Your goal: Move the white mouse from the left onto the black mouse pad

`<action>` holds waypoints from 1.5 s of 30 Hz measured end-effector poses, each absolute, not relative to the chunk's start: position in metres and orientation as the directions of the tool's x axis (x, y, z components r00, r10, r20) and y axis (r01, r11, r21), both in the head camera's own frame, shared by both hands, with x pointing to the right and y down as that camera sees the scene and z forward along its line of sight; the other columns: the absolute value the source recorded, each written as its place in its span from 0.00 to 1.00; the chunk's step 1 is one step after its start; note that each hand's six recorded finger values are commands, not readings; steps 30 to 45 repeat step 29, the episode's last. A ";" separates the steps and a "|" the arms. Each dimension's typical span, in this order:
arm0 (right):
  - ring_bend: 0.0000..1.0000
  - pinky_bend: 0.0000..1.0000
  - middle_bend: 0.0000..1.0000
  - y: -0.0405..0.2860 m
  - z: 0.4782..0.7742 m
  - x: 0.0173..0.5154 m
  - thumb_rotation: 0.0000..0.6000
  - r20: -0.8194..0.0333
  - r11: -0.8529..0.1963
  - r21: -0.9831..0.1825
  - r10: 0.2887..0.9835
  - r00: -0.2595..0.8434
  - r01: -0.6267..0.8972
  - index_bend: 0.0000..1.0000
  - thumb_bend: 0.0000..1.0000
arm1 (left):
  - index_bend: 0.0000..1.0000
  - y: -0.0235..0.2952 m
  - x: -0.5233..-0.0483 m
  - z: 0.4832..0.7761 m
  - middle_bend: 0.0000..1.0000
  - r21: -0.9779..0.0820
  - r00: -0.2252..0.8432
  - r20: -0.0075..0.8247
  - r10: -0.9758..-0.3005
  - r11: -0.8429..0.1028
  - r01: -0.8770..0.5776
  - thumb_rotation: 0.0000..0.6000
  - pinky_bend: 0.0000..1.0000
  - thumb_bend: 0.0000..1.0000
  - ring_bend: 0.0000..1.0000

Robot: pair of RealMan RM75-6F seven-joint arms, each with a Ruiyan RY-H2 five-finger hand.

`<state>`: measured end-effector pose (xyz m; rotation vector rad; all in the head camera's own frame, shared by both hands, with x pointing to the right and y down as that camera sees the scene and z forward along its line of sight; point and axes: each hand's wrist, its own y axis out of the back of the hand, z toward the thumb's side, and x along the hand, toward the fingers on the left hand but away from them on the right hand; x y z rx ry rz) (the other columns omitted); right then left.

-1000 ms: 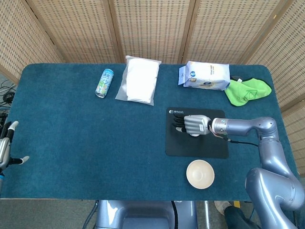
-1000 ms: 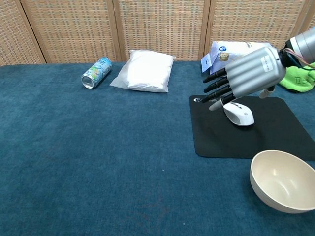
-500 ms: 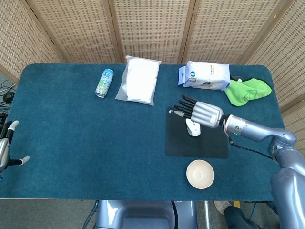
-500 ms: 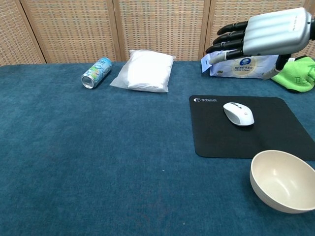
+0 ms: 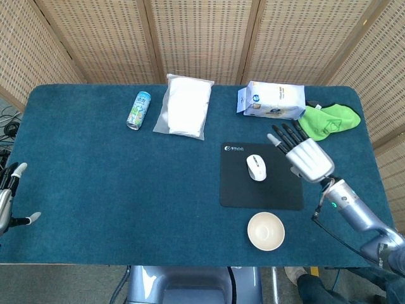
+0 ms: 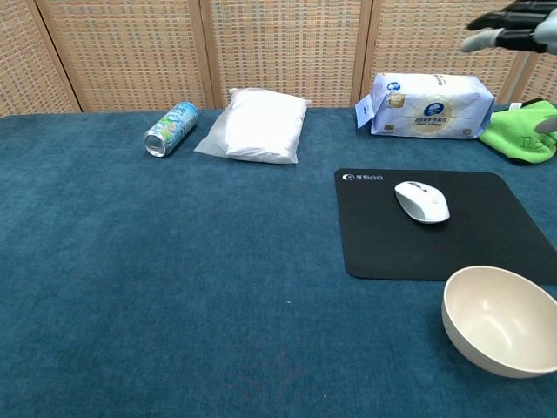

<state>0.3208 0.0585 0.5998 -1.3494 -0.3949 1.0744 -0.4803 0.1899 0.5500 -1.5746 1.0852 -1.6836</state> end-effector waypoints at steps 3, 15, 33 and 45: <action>0.00 0.02 0.00 0.079 0.593 0.340 1.00 -0.322 -0.177 -0.921 0.847 0.423 -0.347 0.00 0.03 | 0.00 0.194 -0.477 0.546 0.00 -0.870 -0.109 0.492 -0.864 -0.483 -0.105 1.00 0.00 0.06 0.00; 0.00 0.00 0.00 0.163 0.569 0.393 1.00 -0.322 -0.300 -0.942 0.933 0.160 -0.148 0.00 0.00 | 0.00 0.214 -0.471 0.543 0.00 -0.915 -0.048 0.399 -0.916 -0.394 -0.088 1.00 0.00 0.05 0.00; 0.00 0.00 0.00 0.212 0.561 0.423 1.00 -0.298 -0.297 -0.955 0.952 0.070 -0.013 0.00 0.00 | 0.00 0.233 -0.472 0.539 0.00 -0.928 -0.051 0.366 -0.929 -0.360 -0.096 1.00 0.00 0.03 0.00; 0.00 0.00 0.00 0.212 0.561 0.423 1.00 -0.298 -0.297 -0.955 0.952 0.070 -0.013 0.00 0.00 | 0.00 0.233 -0.472 0.539 0.00 -0.928 -0.051 0.366 -0.929 -0.360 -0.096 1.00 0.00 0.03 0.00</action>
